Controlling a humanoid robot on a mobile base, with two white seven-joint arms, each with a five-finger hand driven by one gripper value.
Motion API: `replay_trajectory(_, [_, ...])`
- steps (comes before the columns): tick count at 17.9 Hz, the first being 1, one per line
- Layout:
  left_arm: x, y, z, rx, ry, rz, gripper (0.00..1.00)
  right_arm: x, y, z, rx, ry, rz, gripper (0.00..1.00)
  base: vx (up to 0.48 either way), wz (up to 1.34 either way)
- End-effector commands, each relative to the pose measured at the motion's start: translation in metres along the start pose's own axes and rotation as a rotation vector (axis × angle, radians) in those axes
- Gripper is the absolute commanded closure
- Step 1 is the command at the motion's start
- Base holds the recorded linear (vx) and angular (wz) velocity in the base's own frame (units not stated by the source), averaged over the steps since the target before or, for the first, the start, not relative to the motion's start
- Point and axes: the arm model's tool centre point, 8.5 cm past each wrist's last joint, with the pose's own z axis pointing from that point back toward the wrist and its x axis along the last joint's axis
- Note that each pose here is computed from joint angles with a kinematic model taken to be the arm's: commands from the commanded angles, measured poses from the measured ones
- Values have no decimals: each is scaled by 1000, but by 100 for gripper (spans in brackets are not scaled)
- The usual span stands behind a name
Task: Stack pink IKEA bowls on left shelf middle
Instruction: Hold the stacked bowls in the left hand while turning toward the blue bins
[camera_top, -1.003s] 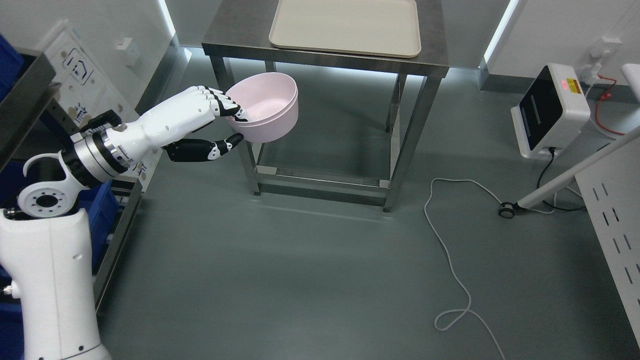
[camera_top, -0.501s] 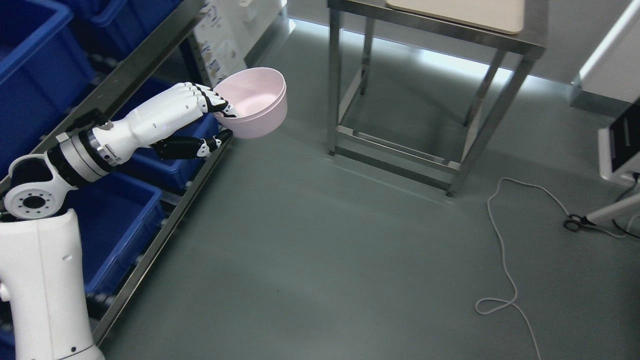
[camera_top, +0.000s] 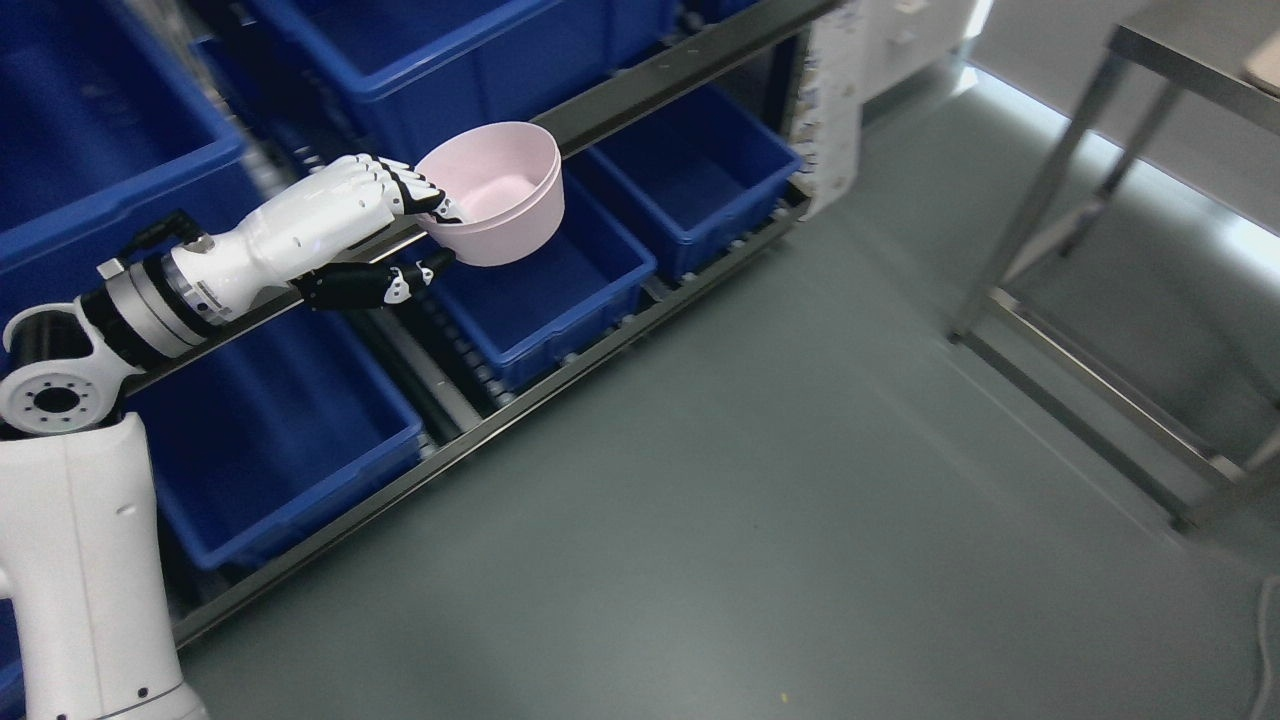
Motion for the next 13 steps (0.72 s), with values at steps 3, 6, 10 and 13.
replay_trajectory(3, [-7,34,-11,27,4,-55,98,-7,-11,-1,-16,-4,-41,0,-158,1163])
replay_trajectory(6, [-11,54,-22,33,8,-90,98,-7,-11,-1,-16,-6,-41,0,-61,918])
replay_trajectory(10, [-14,67,-34,28,12,-107,98,-7,-11,-1,-16,-4,-41,0,44,531])
replay_trajectory(13, [-16,67,-56,-27,-2,-112,98,-7,-11,-1,-16,-6,-41,0,68,242])
